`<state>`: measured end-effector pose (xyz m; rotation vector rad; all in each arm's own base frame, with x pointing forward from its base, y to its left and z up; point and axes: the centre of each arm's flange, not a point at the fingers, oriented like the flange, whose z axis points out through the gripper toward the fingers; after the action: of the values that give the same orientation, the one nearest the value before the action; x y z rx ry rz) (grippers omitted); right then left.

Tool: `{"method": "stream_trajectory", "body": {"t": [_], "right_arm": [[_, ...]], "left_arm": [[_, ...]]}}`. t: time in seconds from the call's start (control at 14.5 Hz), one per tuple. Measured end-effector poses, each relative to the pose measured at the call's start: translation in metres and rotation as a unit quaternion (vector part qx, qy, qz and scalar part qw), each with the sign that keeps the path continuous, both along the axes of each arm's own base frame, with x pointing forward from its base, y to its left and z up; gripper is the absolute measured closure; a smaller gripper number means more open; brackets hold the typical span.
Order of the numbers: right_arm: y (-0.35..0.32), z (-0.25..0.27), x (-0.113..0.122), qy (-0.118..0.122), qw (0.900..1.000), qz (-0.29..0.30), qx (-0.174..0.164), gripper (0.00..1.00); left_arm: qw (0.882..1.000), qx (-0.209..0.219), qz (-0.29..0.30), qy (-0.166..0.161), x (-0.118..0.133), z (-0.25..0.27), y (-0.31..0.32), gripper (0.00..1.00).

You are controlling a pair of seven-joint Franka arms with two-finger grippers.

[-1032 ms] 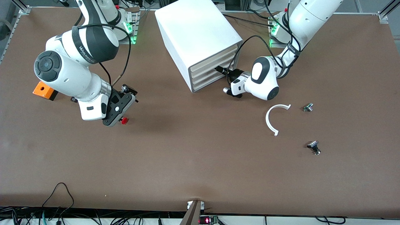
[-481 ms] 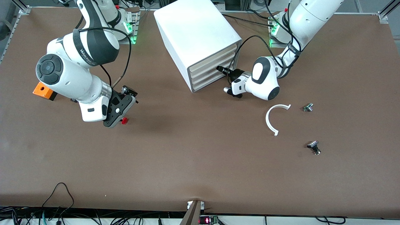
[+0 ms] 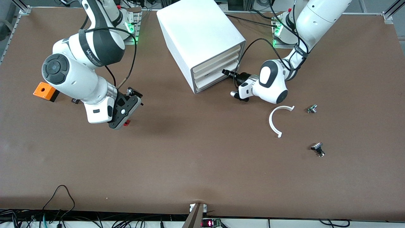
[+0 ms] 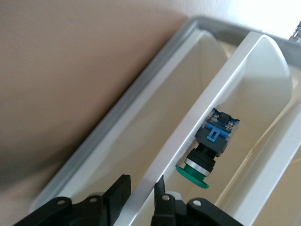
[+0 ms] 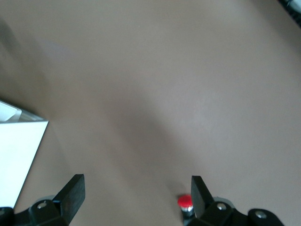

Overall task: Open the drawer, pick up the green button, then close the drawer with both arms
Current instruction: 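Pull the drawer open with the left gripper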

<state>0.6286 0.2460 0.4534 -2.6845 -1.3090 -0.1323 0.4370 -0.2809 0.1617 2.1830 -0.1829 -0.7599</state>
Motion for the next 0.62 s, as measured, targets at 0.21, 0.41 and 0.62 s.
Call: {"method": "stream_trajectory", "body": {"t": [0.21, 0.41, 0.62], "right_arm": [[0.024, -0.011, -0.002, -0.009, 1.0, 0.014, 0.003, 0.0], [0.071, -0.011, -0.013, -0.045, 0.998, 0.044, 0.017, 0.0], [0.13, -0.001, -0.04, -0.072, 0.993, 0.088, 0.032, 0.0]], "left_arm": [[0.999, -0.001, 0.026, -0.02, 0.029, 0.003, 0.029, 0.73], [0.998, 0.007, 0.054, -0.042, 0.059, 0.01, 0.058, 0.73], [0.995, 0.019, 0.052, -0.08, 0.088, 0.02, 0.08, 0.74]]}}
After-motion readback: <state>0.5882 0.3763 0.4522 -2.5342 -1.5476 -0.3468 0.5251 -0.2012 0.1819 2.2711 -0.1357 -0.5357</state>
